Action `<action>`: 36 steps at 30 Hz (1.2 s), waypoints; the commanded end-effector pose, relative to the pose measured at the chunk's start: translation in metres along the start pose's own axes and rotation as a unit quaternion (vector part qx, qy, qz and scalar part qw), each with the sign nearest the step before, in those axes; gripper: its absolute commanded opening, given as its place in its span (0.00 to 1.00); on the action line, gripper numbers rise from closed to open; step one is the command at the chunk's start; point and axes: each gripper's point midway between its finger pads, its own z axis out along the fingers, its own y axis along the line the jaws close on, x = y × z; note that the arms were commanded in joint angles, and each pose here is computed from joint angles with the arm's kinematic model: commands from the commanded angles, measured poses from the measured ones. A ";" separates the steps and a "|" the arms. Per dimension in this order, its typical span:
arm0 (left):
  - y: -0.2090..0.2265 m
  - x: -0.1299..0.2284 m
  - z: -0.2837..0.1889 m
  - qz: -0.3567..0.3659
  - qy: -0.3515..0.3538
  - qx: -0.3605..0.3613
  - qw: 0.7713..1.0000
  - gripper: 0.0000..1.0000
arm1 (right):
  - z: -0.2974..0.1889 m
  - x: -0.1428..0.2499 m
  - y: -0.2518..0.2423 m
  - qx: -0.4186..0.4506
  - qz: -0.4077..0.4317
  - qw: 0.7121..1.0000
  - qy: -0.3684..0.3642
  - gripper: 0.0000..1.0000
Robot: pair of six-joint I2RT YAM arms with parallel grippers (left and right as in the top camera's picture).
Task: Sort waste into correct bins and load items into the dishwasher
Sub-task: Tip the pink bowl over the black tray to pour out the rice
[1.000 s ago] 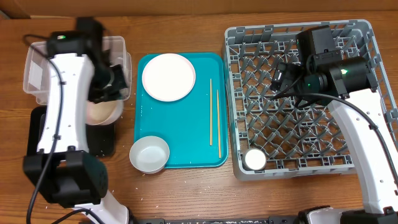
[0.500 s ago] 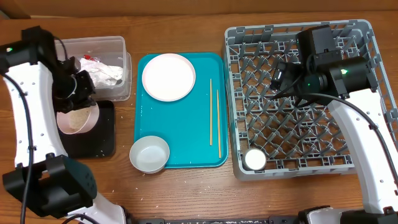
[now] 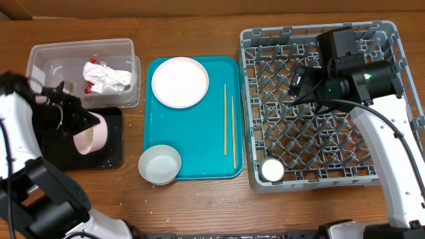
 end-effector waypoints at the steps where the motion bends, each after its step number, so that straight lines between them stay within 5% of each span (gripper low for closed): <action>1: -0.017 -0.003 -0.006 0.025 -0.043 0.110 0.993 0.04 | -0.010 -0.008 0.001 -0.007 0.000 1.000 -0.019 0.92; 18: 0.000 -0.033 -0.049 -0.022 -0.193 0.339 0.921 0.04 | -0.010 -0.009 0.001 -0.008 0.000 1.000 -0.021 0.92; 23: 0.003 -0.040 -0.061 -0.045 -0.208 0.403 0.890 0.04 | -0.010 -0.009 0.001 -0.008 0.000 1.000 -0.021 0.92; 36: 0.003 -0.042 -0.070 -0.125 -0.184 0.465 0.857 0.04 | -0.010 -0.009 0.001 -0.008 0.000 1.000 -0.021 0.92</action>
